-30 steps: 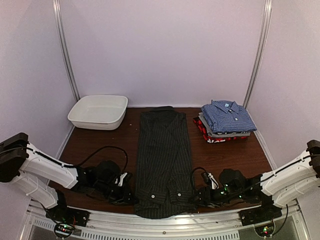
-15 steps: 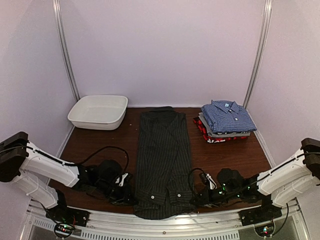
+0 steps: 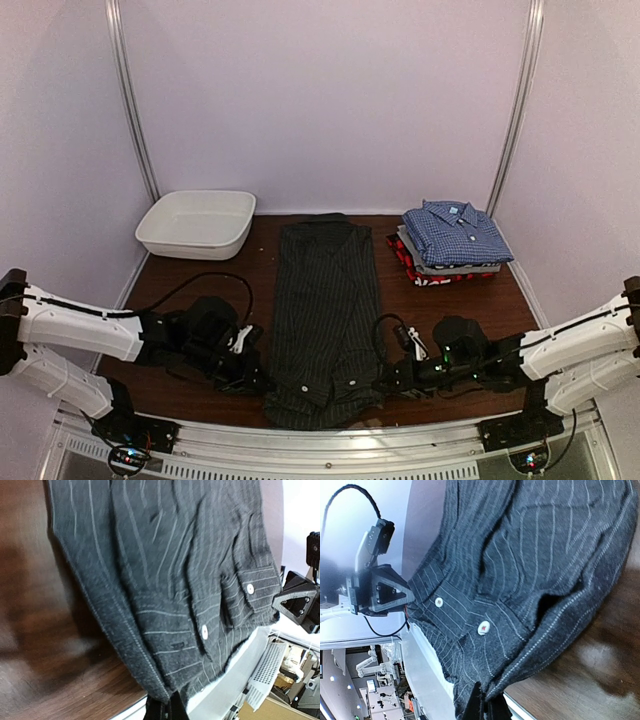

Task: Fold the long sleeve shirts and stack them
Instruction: Pick up the rectangle-folded shirt from the center of the board, then fold the rectangle-folded shirt at the center of the board, then smooth out the 2/3-rectangle-folded shirt at the center of the board.

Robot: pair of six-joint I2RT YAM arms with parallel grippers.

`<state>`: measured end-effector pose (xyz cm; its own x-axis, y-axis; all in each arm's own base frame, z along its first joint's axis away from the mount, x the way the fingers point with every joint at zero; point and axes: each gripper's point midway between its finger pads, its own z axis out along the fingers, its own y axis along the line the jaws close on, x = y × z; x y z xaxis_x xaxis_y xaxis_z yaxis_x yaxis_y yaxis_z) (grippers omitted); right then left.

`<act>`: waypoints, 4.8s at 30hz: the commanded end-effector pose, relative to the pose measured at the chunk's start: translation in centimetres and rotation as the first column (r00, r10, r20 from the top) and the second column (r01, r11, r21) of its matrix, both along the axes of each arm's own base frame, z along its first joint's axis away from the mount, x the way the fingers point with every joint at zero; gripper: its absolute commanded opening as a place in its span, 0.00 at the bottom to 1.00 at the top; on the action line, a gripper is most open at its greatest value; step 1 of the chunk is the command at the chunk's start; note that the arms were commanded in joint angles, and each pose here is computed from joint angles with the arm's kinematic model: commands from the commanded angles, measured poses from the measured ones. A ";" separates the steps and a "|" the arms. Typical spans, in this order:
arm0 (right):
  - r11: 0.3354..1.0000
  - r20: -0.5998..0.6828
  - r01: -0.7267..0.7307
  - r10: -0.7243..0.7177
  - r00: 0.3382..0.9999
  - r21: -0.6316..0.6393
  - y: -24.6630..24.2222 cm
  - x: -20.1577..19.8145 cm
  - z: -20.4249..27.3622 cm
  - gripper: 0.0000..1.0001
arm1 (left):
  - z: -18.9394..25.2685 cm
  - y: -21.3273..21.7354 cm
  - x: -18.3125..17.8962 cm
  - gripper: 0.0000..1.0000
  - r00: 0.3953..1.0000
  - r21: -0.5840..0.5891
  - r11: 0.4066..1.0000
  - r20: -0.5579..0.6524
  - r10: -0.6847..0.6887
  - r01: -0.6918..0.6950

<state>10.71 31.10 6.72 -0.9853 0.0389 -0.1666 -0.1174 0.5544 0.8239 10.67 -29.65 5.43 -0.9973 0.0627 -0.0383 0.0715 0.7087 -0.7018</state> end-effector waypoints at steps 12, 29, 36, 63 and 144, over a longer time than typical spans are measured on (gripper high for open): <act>0.985 0.297 0.167 -0.171 0.939 0.041 2.3 14.4 7.9 0.00 | 8.1 -0.7 16.0 0.00 0.945 -0.100 0.987 0.291 0.149 -0.125; 0.966 0.258 0.253 -0.233 0.938 -0.047 2.0 25.7 2.0 0.00 | 3.1 -2.8 27.9 0.00 0.937 -0.070 0.978 0.281 0.207 -0.196; 0.967 0.256 0.244 -0.219 0.942 -0.071 1.7 25.2 1.1 0.00 | 2.1 -1.9 26.5 0.00 0.944 -0.050 0.978 0.253 0.211 -0.205; 0.934 0.349 0.338 -0.280 0.894 -0.115 -0.5 30.8 3.9 0.67 | 5.6 2.1 31.6 0.64 0.864 0.058 0.935 0.406 0.298 -0.350; 0.937 0.433 0.143 0.010 0.901 -0.320 7.1 28.2 4.7 0.60 | 5.6 -4.0 36.8 0.39 0.878 0.017 0.962 0.414 0.241 -0.271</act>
